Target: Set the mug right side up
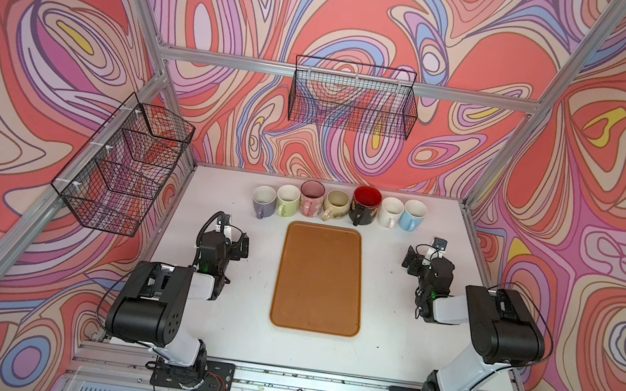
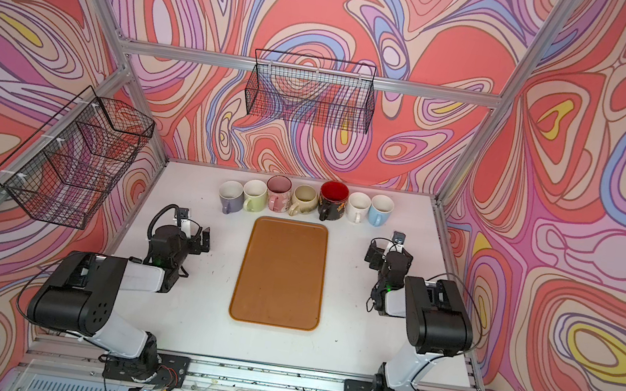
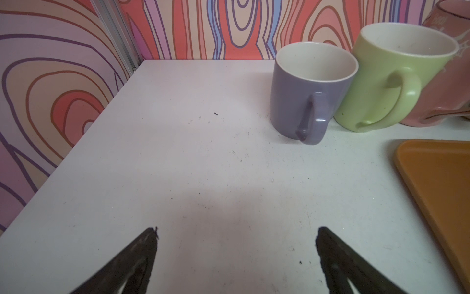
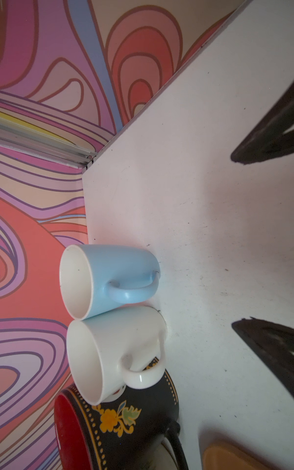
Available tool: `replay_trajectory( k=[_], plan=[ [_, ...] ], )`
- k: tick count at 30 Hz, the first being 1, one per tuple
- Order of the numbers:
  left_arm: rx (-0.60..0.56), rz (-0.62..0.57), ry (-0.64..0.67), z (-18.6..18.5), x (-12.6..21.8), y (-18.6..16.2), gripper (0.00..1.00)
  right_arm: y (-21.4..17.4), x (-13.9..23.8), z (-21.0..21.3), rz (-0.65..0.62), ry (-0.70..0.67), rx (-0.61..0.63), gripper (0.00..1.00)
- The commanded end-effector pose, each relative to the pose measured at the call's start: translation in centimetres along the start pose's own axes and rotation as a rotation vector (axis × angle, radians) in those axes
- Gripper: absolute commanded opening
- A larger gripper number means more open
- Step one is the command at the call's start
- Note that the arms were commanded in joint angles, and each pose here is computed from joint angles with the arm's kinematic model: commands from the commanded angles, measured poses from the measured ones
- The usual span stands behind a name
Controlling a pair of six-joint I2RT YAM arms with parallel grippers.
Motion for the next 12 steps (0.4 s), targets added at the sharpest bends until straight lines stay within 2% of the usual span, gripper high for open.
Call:
replay_trajectory(
  k=[1, 12],
  plan=[
    [0.004, -0.014, -0.005, 0.00, 0.01, 0.12, 1.00, 0.24, 0.07, 0.26, -0.006, 0.015, 0.005, 0.98],
    [0.005, -0.015, -0.005, 0.01, 0.03, 0.13, 1.00, 0.25, 0.02, 0.26, -0.006, 0.016, 0.006, 0.98]
  ],
)
Point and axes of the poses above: each gripper's point midway between its finger pads, its own x axis back along the fingers, its own z axis along the line the jaws close on, y = z × x, the point moved 9 cm from there along x, back along the fingers, and after that the axes turned 11 degrees about -x, right-handed, at the moved point
